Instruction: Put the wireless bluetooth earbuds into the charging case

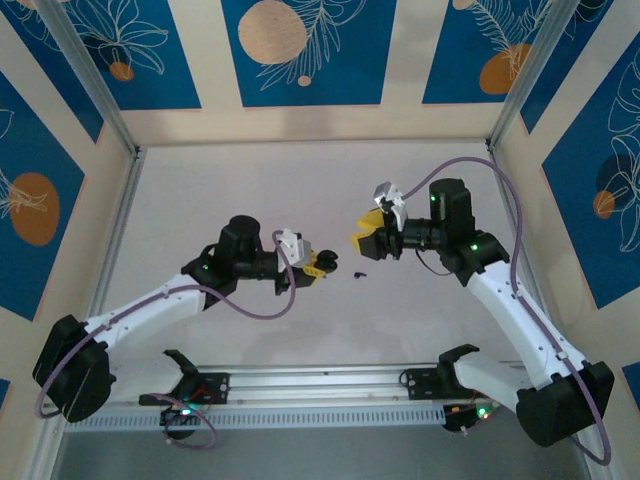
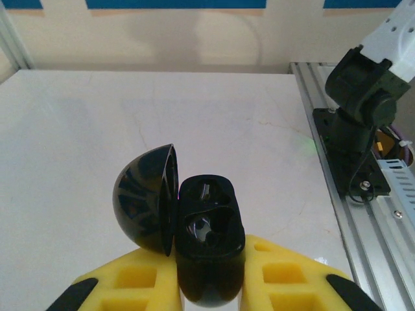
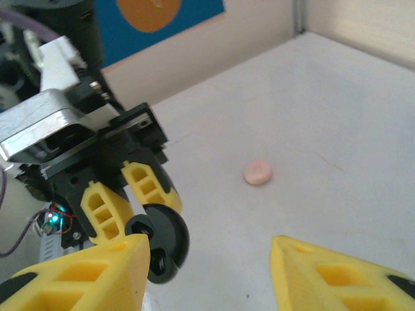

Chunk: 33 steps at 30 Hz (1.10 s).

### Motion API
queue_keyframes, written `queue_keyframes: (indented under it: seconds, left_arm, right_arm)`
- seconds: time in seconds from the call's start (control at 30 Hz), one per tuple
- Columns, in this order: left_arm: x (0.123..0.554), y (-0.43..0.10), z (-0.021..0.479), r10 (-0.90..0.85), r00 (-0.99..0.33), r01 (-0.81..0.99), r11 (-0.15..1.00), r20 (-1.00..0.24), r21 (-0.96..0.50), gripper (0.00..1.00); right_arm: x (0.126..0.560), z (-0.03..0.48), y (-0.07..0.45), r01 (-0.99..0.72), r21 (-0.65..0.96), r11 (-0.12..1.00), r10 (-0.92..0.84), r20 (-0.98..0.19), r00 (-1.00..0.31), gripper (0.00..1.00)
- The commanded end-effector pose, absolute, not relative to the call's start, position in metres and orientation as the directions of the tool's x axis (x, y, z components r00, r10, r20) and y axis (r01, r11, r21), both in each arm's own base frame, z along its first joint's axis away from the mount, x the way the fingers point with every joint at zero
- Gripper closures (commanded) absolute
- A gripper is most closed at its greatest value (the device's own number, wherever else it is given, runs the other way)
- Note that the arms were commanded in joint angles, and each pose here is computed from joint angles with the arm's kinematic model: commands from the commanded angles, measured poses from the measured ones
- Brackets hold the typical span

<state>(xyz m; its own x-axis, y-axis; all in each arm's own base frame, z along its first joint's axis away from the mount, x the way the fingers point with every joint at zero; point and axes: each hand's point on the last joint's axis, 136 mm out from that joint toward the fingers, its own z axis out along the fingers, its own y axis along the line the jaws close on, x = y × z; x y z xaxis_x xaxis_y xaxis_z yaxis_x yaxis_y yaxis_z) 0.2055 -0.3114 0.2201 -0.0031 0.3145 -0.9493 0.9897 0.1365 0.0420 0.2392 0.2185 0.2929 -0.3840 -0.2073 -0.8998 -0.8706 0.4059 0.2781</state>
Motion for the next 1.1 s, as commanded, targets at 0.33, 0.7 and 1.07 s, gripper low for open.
queue_keyframes:
  seconds: [0.33, 0.7, 1.07]
  left_arm:
    - [0.242, -0.272, 0.194, 0.150, -0.122, 0.885, 0.464, -0.981, -0.039, 0.80]
    - [0.241, -0.240, 0.173, 0.111, -0.205, 0.788, 0.608, -0.972, -0.097, 0.80]
    - [0.231, -0.218, 0.160, 0.138, -0.242, 0.743, 0.663, -0.961, -0.092, 0.79]
  right_arm:
    - [0.258, 0.212, 0.203, -0.530, 0.591, 0.608, -0.232, -0.506, -0.831, 0.52]
    - [0.284, 0.149, 0.231, -0.522, 0.479, 0.706, -0.415, -0.318, -0.852, 0.53]
    - [0.293, 0.091, 0.266, -0.593, 0.382, 0.708, -0.579, -0.166, -0.798, 0.54]
